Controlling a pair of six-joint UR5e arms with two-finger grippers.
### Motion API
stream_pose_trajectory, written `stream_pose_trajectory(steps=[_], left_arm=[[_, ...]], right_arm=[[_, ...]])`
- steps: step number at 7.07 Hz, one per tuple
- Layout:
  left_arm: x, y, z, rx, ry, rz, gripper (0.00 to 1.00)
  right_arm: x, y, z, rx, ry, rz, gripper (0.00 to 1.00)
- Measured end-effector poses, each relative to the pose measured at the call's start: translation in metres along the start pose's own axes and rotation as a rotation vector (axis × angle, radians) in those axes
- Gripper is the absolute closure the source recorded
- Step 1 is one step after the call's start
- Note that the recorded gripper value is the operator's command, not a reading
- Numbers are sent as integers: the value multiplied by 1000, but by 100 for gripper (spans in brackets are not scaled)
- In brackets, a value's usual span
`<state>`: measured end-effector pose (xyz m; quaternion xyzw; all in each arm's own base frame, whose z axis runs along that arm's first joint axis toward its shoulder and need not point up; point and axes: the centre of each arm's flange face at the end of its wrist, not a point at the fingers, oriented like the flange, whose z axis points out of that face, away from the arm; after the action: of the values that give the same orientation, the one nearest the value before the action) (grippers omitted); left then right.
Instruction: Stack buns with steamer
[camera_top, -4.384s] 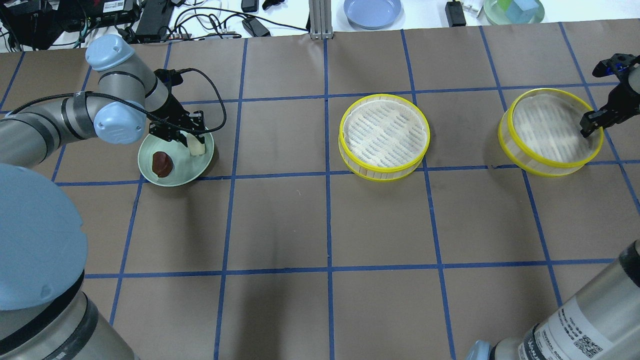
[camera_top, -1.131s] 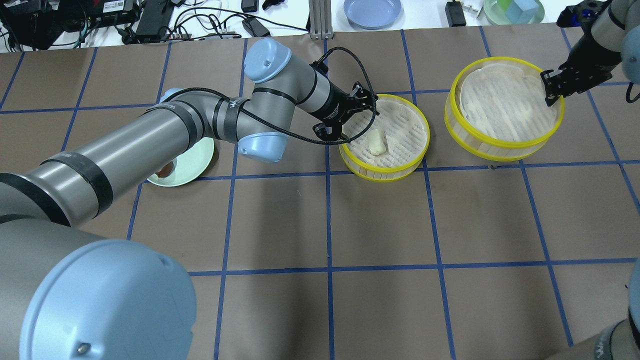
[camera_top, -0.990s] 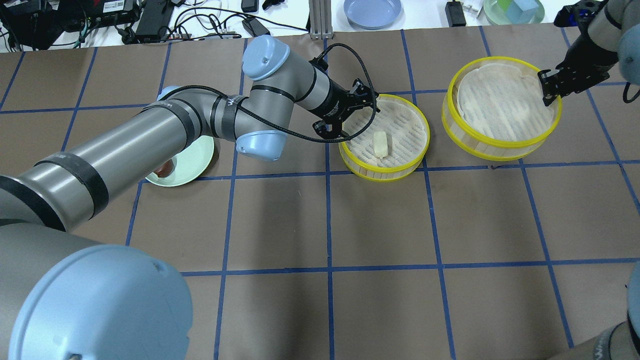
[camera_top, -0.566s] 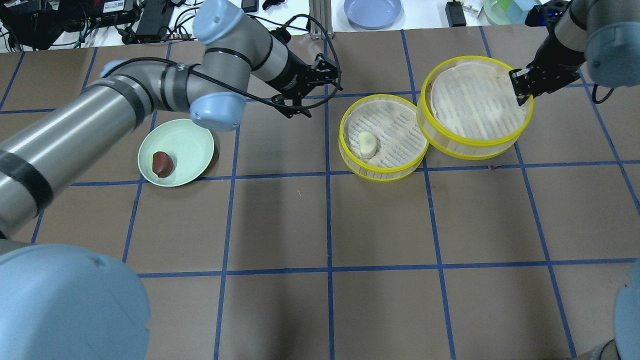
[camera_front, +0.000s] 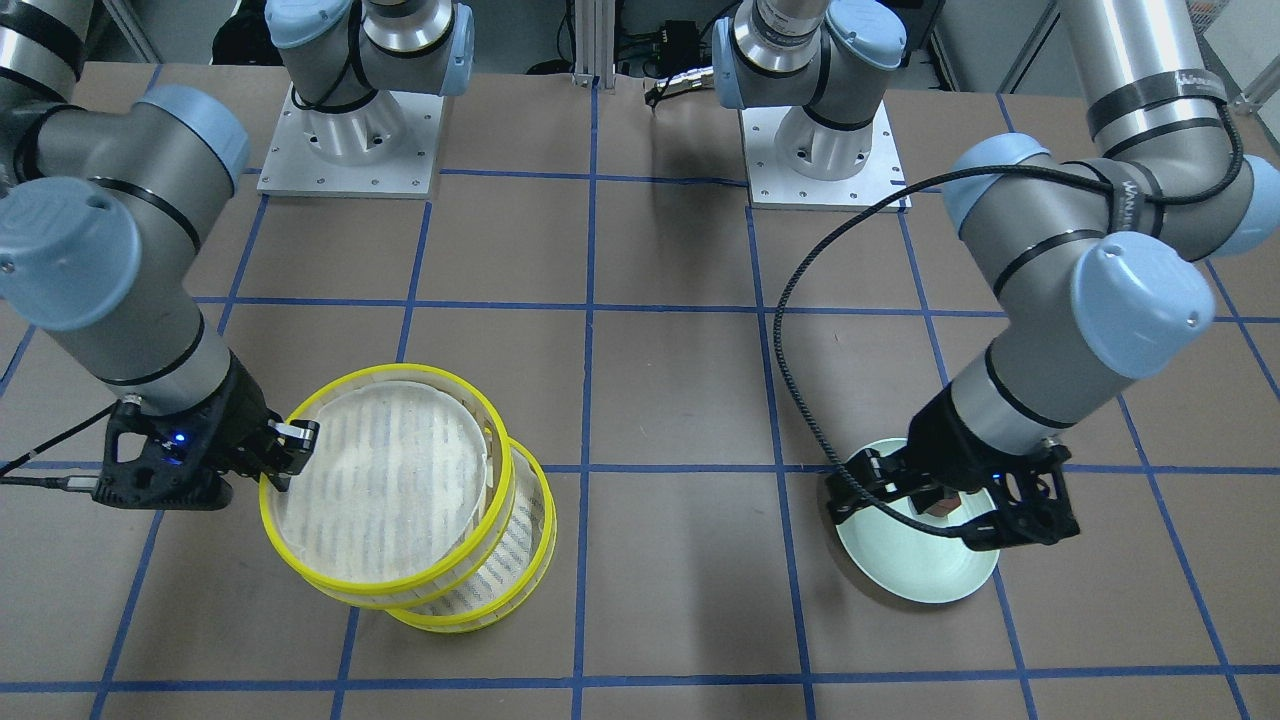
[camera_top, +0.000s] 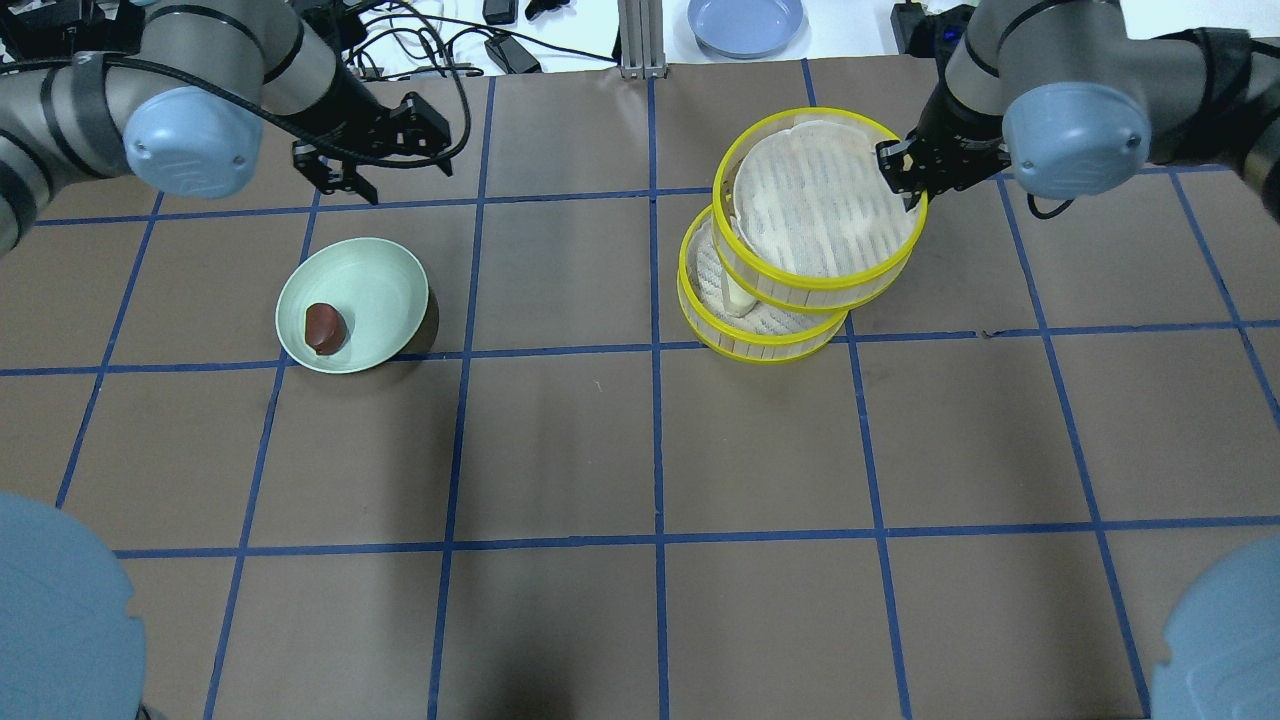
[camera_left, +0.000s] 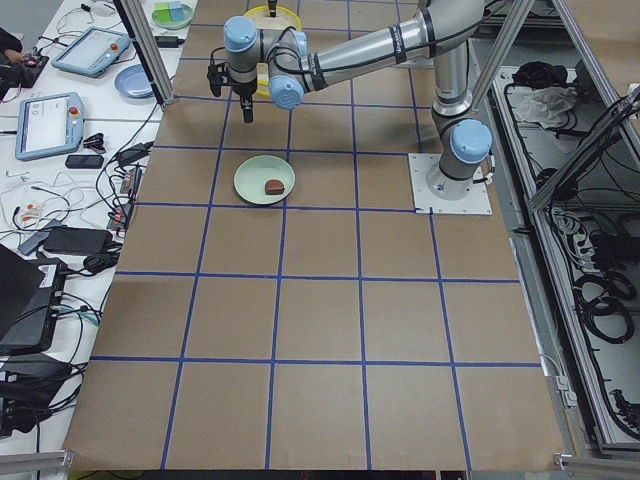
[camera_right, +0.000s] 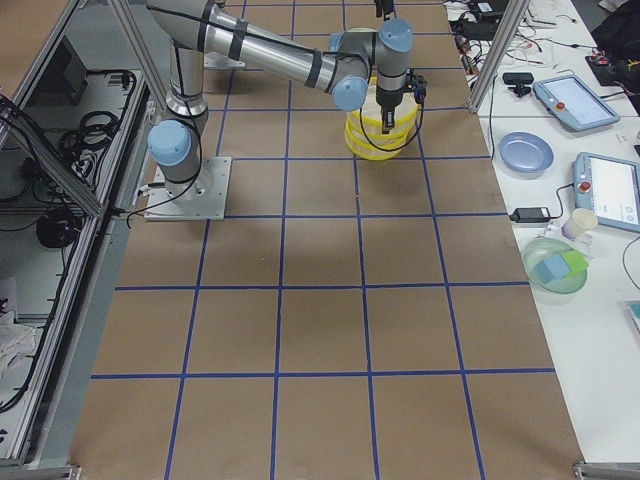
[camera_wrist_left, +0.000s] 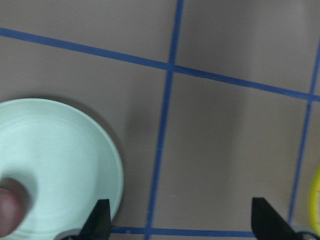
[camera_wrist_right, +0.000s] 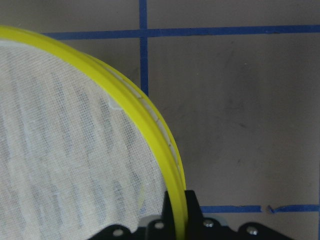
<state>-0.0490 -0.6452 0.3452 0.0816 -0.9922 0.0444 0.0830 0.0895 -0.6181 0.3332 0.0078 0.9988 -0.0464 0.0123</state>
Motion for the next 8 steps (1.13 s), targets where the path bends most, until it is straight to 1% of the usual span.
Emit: stream_pose_trajectory(steps=[1,2,3,4,6,7,8], left_arm=[[-44,1,8,-35,-57,22,0],[-77,7,27,-82,-76,35,0],[-98,12,54,-122,-82,48,0],[-111,14,79,-147,-84,49,1],[-126,13,118,-196,-80,36,2],[-130,13,129,-213,-77,32,28],[-132,13,135,-223,-76,29,62]], right_arm=[[-10,-4,16,-3,-4,6,100],[-20,-6,27,-3,-11,17,100],[-27,-8,37,-4,-16,39,100],[-30,-9,42,-3,-14,44,100],[-30,-9,46,-6,-2,38,100],[-30,-8,48,-12,1,37,100],[-29,-7,51,-18,2,36,100]])
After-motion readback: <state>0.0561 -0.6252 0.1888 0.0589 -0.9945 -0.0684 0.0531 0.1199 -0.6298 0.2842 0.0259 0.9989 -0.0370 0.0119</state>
